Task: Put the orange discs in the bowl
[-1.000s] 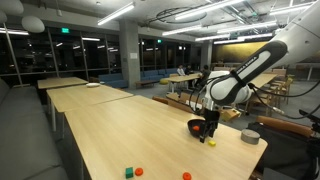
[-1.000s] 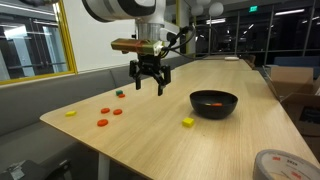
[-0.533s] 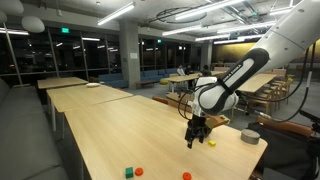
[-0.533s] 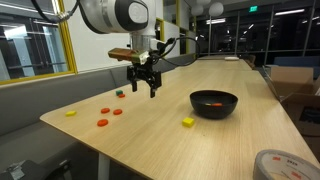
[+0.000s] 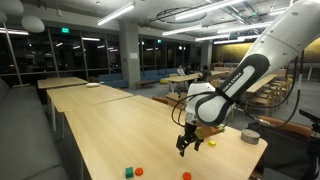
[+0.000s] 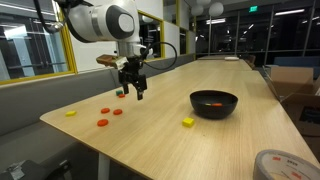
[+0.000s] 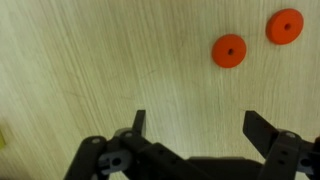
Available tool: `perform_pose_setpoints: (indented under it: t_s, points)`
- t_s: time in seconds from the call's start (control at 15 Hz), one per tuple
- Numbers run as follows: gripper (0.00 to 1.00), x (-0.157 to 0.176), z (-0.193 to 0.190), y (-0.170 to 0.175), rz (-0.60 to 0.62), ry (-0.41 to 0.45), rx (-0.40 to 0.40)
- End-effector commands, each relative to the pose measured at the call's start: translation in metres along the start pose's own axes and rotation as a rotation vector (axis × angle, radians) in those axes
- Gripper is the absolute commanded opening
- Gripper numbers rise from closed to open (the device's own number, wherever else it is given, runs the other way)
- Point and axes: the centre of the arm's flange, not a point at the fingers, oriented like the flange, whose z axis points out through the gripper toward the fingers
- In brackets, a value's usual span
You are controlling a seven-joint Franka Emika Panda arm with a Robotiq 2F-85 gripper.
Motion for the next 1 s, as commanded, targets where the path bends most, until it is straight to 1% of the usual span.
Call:
perform_pose_setpoints:
  t_s: [0.0,0.2,0.4,0.53,0.67,0.93]
  points:
    - [1.00,-0.015,0.000,-0.035,0.058,0.022,-0.012]
    - [1.00,-0.033,0.002,-0.056,0.122,0.038,0.001]
    - [1.00,-0.049,0.006,-0.069,0.201,0.034,0.005]
    - [1.00,-0.058,0.015,-0.070,0.268,0.042,-0.005]
    - [1.00,-0.064,0.024,-0.068,0.308,0.042,-0.003]
    - [1.00,-0.066,0.037,-0.062,0.340,0.033,-0.008]
